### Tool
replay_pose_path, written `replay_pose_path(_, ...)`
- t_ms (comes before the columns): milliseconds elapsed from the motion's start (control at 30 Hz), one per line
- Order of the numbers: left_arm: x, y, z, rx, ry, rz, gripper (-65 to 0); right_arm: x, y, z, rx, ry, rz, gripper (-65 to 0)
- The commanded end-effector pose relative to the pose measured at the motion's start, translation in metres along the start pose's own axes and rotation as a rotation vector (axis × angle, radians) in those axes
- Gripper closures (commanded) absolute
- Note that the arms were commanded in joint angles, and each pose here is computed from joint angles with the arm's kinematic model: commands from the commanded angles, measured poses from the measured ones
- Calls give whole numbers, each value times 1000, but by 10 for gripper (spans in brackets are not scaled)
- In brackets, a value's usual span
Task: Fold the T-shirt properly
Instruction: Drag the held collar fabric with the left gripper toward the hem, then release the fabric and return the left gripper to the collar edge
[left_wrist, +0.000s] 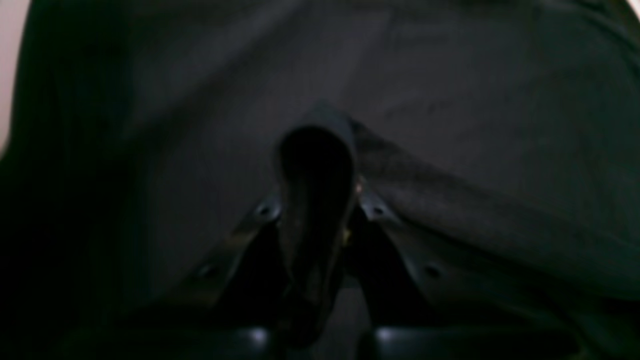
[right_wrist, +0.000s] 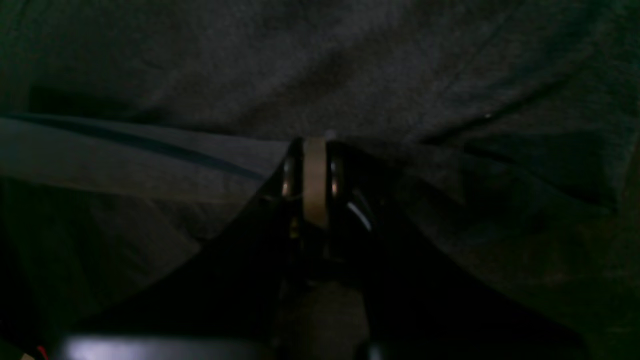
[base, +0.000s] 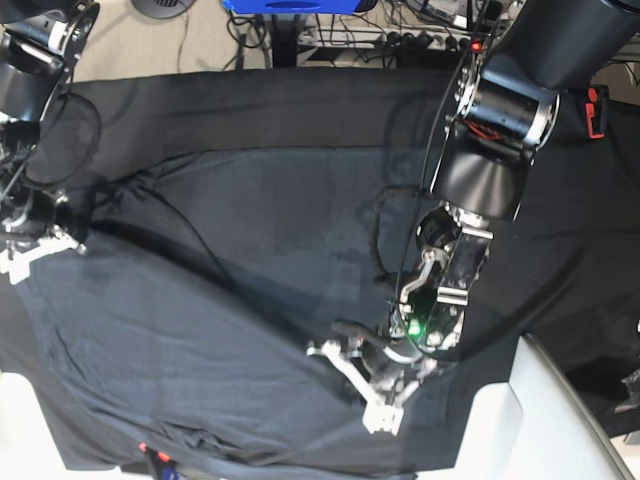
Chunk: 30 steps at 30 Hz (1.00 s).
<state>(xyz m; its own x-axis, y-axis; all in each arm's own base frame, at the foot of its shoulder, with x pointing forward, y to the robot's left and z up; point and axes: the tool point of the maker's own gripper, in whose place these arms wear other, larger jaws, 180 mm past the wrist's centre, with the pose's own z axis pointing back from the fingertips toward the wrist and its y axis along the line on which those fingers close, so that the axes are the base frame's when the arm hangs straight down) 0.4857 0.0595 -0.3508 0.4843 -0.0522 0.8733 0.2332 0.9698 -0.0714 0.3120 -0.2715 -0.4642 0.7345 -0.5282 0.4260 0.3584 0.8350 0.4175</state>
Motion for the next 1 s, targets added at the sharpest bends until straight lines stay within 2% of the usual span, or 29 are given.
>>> replay_pose_path(0, 26, 0, -1, 0, -72, -4, 0, 23, 3, 6, 8, -56, 15, -15)
replay_pose_path(67, 32, 4, -4, 8, -90, -4, 0, 25, 4, 6, 10, -64, 14, -59)
replay_pose_path(100, 31, 7, -6, 14, -89, -3, -16, 28, 4, 6, 13, -80, 12, -104)
replay_pose_path(167, 32, 9, -9, 19, -99, 1, -197, 33, 4, 7, 13, -110, 13, -203)
replay_pose_path(233, 35, 8, -13, 21, -110, 6, -382, 40, 5, 8, 14, -144, 17, -333)
replay_pose_path(300, 41, 14, -15, 33, -119, 9, -533, 44, 6, 10, 16, -165, 19, -447)
replay_pose_path(333, 45, 16, -16, 36, -126, 14, -591, 50, 8, 12, 18, -185, 26, -486)
replay_pose_path(400, 54, 20, -15, 41, -141, 16, -650, 64, 16, 21, 28, -239, 52, -503)
replay_pose_path(500, 71, 17, -8, 30, -188, 7, -650, 85, 24, 38, 34, -314, 88, -503)
replay_pose_path(567, 59, 19, 7, 24, -188, -9, -650, 88, 23, 51, 27, -353, 91, -503)
replay_pose_path(633, 31, 19, 32, 9, -148, -38, -650, 87, 9, 72, -2, -412, 63, -501)
replay_pose_path(733, -19, 15, 78, -17, -41, -96, -647, 65, -26, 88, -64, -435, -29, -503)
replay_pose_path(800, -44, 19, 107, -14, 22, -106, -587, 48, -45, 90, -83, -423, -76, -503)
replay_pose_path(867, -67, 34, 138, 32, 48, -47, -461, 32, -55, 87, -66, -400, -81, -503)
replay_pose_path(967, -93, 62, 177, 88, 58, 170, -235, 8, -70, 73, -46, -355, -150, -503)
